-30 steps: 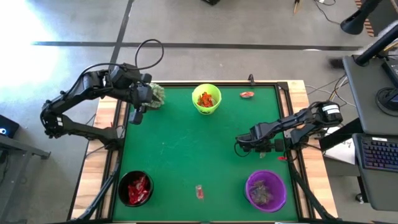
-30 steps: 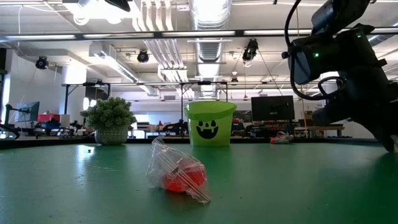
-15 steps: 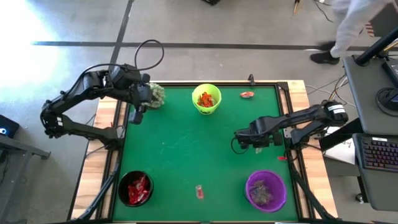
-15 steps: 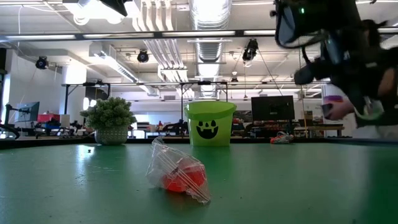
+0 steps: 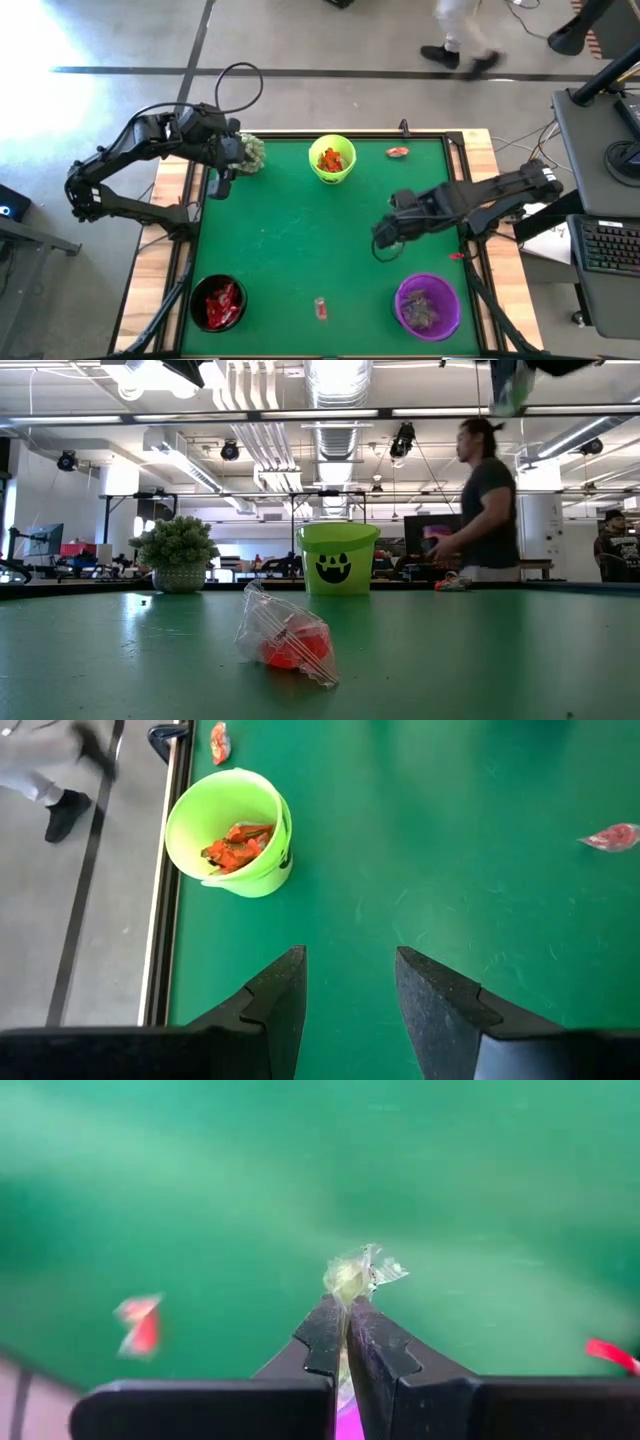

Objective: Organize candy in baskets
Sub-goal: Put the green candy into the violet bucket

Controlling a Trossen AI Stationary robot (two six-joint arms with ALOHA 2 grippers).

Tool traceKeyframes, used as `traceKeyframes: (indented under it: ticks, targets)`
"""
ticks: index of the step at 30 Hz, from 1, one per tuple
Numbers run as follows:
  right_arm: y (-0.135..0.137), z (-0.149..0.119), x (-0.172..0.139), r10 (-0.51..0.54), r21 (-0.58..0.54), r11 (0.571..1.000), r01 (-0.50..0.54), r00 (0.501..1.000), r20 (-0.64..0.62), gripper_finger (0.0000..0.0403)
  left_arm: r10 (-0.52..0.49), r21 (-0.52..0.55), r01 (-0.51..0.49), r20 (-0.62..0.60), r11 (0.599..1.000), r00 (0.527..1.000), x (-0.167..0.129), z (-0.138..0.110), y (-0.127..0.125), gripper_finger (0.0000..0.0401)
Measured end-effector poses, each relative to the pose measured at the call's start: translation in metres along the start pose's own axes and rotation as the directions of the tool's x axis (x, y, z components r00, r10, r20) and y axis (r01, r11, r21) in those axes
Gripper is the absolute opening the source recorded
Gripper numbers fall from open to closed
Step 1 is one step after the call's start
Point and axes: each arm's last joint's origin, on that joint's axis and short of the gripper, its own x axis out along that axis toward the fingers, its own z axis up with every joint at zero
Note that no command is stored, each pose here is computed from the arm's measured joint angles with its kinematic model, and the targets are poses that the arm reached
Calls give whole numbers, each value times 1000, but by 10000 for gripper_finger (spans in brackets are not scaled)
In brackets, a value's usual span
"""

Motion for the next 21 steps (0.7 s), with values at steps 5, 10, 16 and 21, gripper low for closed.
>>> traceKeyframes:
  ticks: [5,10,16,21]
  targets:
    - [8,-24,-33,113,-108,987,-115,993,-24,9,-3,-1,3,-6,1000,1000,1,-1,0,137]
    - [8,-52,-49,166,-176,968,-177,983,-77,9,-4,-1,3,-8,1000,1000,1,-1,0,137]
    - [1,-87,-50,141,-167,972,-165,979,-150,9,-4,-5,4,-7,1000,1000,1,-1,0,137]
    - [-5,-115,-44,83,-184,975,-124,973,-218,9,-3,-20,3,-7,1000,1000,1,-1,0,137]
